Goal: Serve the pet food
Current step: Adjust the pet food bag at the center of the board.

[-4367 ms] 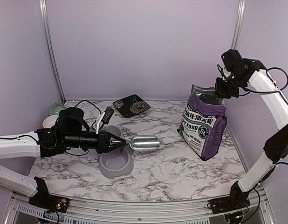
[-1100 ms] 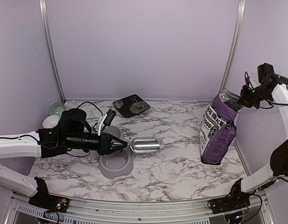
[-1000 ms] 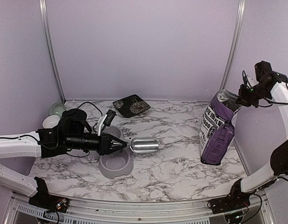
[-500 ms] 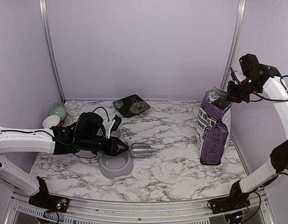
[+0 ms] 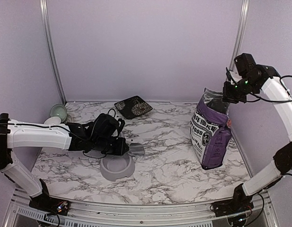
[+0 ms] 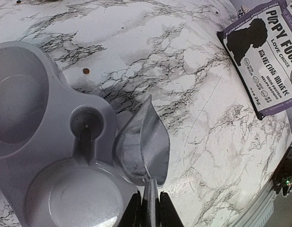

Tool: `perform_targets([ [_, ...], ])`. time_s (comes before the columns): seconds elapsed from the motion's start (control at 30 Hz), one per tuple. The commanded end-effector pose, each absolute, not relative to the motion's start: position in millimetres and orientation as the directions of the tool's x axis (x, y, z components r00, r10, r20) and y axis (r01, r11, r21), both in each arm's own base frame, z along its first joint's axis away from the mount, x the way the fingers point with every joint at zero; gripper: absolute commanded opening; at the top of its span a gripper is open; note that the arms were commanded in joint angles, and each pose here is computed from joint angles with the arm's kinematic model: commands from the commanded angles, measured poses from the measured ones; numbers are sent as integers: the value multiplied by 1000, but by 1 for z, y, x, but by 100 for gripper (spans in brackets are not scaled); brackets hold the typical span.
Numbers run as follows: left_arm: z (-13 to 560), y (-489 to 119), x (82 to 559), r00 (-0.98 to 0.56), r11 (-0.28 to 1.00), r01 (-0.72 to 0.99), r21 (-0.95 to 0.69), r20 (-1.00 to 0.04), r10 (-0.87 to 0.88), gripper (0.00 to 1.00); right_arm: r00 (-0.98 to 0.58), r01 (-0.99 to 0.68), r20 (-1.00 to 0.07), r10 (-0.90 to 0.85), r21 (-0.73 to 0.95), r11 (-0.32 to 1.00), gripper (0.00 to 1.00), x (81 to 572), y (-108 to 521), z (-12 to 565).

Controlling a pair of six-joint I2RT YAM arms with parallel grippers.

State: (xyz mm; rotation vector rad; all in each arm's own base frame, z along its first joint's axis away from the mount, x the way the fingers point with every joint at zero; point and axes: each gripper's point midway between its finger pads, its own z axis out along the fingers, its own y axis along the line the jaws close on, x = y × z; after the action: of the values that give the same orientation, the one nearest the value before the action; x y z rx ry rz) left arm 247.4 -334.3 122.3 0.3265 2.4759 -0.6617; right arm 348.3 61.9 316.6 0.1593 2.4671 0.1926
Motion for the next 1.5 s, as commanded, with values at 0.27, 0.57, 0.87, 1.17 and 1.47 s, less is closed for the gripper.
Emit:
perform_targets([
  [0.27,116,-280,233,-828,926,279,-255,-552,97,0,-645,-31,-742,182,264,964,0,358,88,372],
  [0.57,118,-253,216,-838,935,281,-215,-529,130,0,-650,-25,-742,168,241,970,0,354,107,377],
  [0.87,122,-216,195,-848,948,270,-169,-508,151,0,-686,-101,-719,112,246,964,0,346,176,366],
  [1.17,144,-198,177,-850,941,256,-221,-515,110,0,-730,-214,-684,-19,201,956,0,329,266,338],
  [1.47,212,-218,174,-804,861,340,-378,-592,58,0,-770,-331,-619,-152,185,925,0,293,343,292],
])
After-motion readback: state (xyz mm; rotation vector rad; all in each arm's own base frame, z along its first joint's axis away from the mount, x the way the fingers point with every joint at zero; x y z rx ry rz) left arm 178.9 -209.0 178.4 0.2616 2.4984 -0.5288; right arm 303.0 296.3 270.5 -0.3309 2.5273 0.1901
